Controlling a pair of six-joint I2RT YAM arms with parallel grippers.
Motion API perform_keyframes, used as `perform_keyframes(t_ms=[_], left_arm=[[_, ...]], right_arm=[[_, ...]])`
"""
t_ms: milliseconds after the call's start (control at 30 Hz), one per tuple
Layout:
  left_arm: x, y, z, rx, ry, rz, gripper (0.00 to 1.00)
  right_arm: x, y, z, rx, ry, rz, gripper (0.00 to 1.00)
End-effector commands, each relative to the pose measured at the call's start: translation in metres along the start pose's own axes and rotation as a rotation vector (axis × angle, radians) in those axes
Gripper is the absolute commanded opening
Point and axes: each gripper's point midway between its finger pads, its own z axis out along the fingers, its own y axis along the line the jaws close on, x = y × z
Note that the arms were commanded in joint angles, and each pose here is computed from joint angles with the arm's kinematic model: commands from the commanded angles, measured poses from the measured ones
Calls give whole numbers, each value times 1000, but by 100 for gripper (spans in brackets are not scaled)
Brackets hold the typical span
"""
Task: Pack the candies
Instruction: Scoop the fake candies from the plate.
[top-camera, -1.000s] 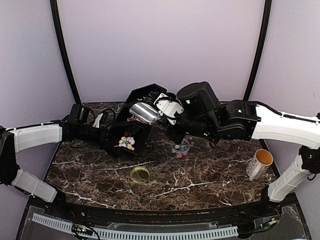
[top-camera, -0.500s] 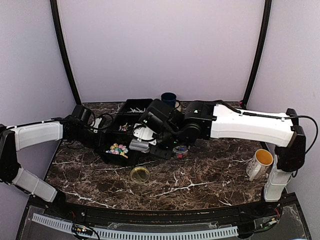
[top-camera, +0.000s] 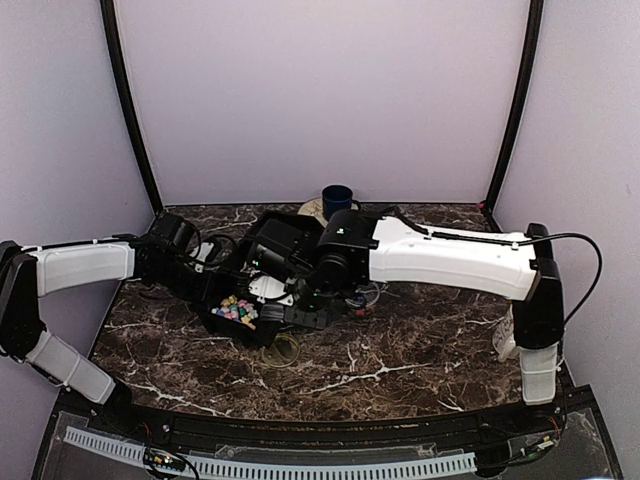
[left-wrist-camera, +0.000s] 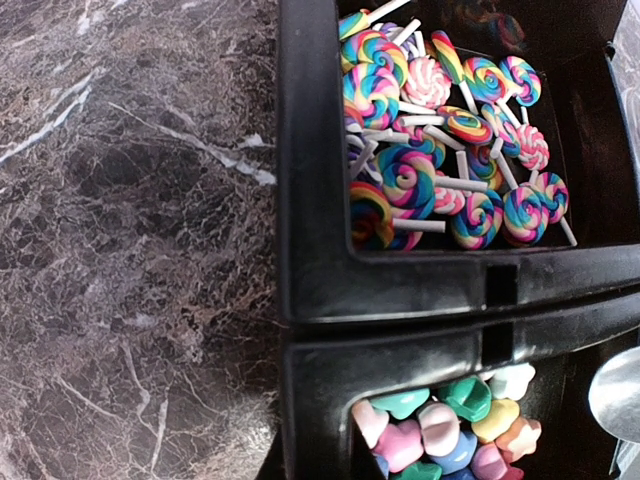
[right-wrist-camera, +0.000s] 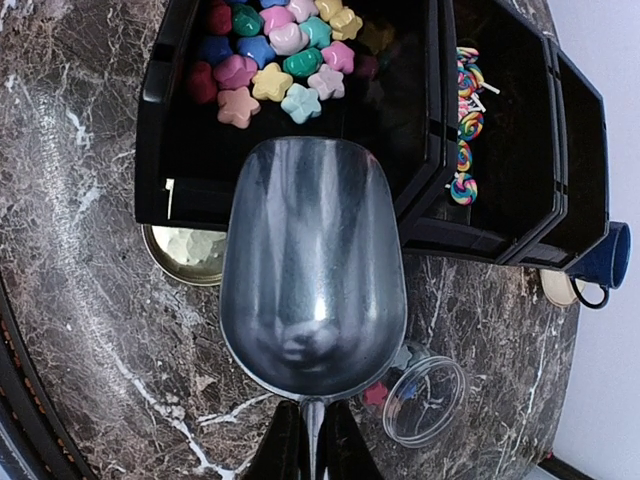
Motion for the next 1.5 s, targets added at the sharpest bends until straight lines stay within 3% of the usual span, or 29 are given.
perform_keyframes(t_ms=[0,333,733,967,1100,1467], left_arm=[[-65,-28,-30,62,-221,91,0],[-63,-32,-27,62,-210,102,0],[-62,-35,-25,81,-207,97,0],[-64,-42,-28,115,-218,101,0],[-64,-44,-28,130,-222,97,0],[-67,-34,-30,108,-234,70,0]], right_arm=[[-8,9,9,-11,23,-24,0],[-13,19,42,-27,74,-59,0],[-40,53,86,-149,40,-126,0],[-54,67,109,-182,-66,-118,0],[-57,66,124,-212,-138,-7,0],[-54,21,118,-80,-371,217,0]])
